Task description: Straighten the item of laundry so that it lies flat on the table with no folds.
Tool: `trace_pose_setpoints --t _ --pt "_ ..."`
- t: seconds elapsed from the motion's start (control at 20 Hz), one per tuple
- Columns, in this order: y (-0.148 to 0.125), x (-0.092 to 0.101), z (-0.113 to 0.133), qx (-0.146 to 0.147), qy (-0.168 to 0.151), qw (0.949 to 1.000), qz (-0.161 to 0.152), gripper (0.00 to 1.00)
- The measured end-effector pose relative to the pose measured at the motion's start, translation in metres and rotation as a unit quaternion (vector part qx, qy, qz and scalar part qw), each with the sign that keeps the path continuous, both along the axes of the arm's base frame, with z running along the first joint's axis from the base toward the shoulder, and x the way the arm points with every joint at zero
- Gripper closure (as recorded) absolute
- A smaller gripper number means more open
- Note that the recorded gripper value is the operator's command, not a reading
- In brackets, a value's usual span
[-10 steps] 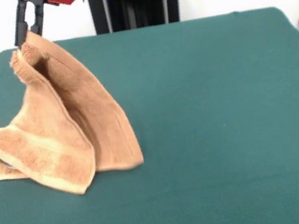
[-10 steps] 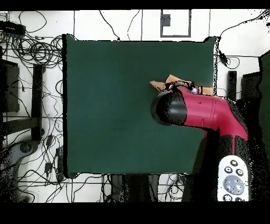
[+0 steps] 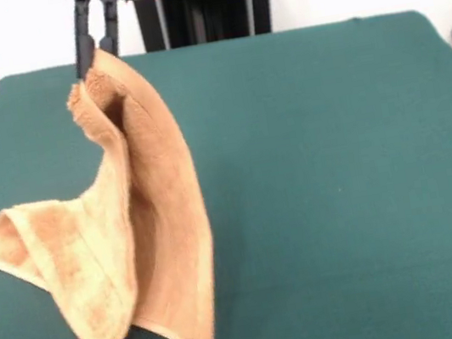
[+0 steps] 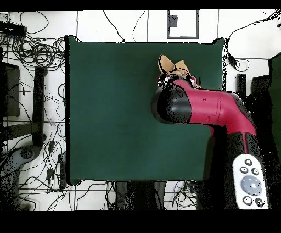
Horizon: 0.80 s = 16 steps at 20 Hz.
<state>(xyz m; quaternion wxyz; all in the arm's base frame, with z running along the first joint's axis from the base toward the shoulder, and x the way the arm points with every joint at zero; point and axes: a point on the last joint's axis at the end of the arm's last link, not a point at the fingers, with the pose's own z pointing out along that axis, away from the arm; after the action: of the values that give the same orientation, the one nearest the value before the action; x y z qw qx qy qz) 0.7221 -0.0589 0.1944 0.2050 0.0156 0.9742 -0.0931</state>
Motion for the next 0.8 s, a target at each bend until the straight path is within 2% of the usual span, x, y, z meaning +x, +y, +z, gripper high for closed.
trace_pose_setpoints --t 0.2,0.4,0.6,0.7,0.8 --pt "0.001 0.012 0.000 0.037 -0.029 0.9989 0.006 1.00" --pt "-0.001 0.015 -0.002 0.049 -0.038 0.9980 0.010 1.00" --pt "0.004 0.009 -0.008 0.023 -0.031 0.9987 0.032 1.00" --pt "0.016 -0.002 -0.019 -0.025 -0.017 0.9973 0.067 1.00" --pt "0.031 -0.011 -0.029 -0.068 -0.002 0.9928 0.099 1.00"
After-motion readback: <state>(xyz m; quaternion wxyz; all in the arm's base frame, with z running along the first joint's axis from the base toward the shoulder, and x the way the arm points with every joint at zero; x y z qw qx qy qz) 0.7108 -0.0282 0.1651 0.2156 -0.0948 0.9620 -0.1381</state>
